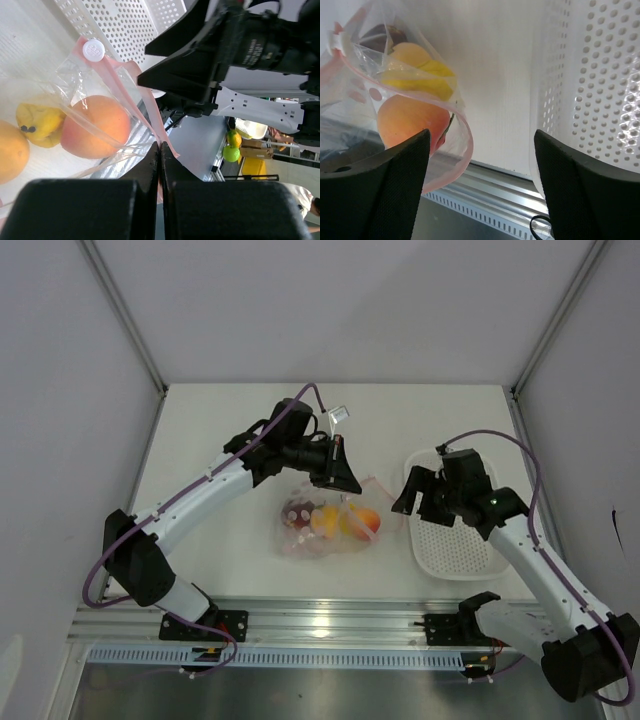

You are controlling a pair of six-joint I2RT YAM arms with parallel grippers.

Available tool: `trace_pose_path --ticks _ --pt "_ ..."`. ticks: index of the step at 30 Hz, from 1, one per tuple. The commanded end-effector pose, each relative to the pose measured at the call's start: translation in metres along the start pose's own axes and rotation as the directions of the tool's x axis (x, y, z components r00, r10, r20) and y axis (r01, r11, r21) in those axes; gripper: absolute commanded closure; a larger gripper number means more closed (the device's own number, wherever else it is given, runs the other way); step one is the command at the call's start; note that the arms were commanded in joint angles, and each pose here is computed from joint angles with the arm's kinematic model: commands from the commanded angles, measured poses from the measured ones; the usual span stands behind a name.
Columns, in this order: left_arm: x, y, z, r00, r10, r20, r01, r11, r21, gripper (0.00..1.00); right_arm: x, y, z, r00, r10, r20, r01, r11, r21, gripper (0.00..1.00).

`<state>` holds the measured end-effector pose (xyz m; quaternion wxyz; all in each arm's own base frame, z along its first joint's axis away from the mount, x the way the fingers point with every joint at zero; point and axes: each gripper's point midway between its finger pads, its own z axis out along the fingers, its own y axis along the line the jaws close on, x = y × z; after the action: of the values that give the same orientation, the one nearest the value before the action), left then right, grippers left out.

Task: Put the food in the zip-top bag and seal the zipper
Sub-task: Adjust the zipper food storage bag at the center of the board.

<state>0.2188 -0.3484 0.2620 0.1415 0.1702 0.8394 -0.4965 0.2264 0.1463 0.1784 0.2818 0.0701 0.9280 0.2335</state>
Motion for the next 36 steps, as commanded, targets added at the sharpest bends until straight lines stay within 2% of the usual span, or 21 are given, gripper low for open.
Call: trace_pose_path --ticks 1,5,7,8,9,10,11,13,20,27,30,36 --pt "-0.008 -0.032 -0.016 0.998 0.058 0.038 -0.061 0.995 0.075 0.99 0.006 0.012 0.014 0.999 -0.018 -0.029 0.015 0.995 -0.098 0.18" --pt "-0.007 -0.034 -0.018 0.997 0.062 0.037 -0.065 0.994 0.083 0.99 0.010 0.028 0.026 0.999 -0.023 -0.041 0.015 0.984 -0.180 0.30" --pt "-0.006 -0.036 -0.019 0.997 0.063 0.034 -0.066 0.994 0.089 0.99 0.014 0.031 0.031 0.998 -0.031 -0.054 0.020 0.978 -0.206 0.43" --pt "-0.003 -0.035 -0.019 0.998 0.063 0.027 -0.065 0.994 0.091 1.00 0.016 0.032 0.033 0.997 -0.032 -0.068 0.017 0.978 -0.210 0.50" --pt "-0.004 -0.038 -0.020 0.997 0.068 0.029 -0.071 0.993 0.097 0.99 0.019 0.034 0.034 0.996 -0.040 -0.077 0.022 0.975 -0.219 0.66" --pt "-0.003 -0.038 -0.020 0.997 0.073 0.026 -0.076 0.992 0.099 0.99 0.020 0.038 0.034 0.996 -0.049 -0.080 0.029 0.973 -0.231 0.74" --pt "-0.002 -0.038 -0.020 0.997 0.074 0.020 -0.076 0.991 0.106 1.00 0.020 0.040 0.032 0.995 -0.055 -0.079 0.035 0.971 -0.236 0.89" --pt "0.000 -0.038 -0.020 0.997 0.078 0.009 -0.079 0.991 0.112 1.00 0.021 0.046 0.026 0.995 -0.077 -0.060 0.060 0.965 -0.255 1.00" --pt "0.005 -0.038 -0.022 0.993 0.119 -0.001 -0.118 0.988 0.097 0.99 0.018 0.074 -0.015 0.993 -0.120 -0.003 0.110 0.916 -0.386 1.00" --pt "0.016 -0.051 -0.045 0.938 0.339 0.067 -0.343 0.938 0.052 0.99 0.023 0.118 -0.089 0.974 -0.213 0.080 0.223 0.826 -0.518 1.00" --pt "0.026 -0.028 -0.040 0.948 0.313 0.053 -0.313 0.950 -0.006 0.99 0.023 0.127 -0.098 0.973 -0.211 0.096 0.229 0.807 -0.545 1.00" --pt "0.050 0.030 -0.017 0.986 0.158 -0.054 -0.164 0.976 -0.140 0.99 0.036 0.139 -0.062 0.972 -0.232 0.042 0.218 0.813 -0.540 1.00"
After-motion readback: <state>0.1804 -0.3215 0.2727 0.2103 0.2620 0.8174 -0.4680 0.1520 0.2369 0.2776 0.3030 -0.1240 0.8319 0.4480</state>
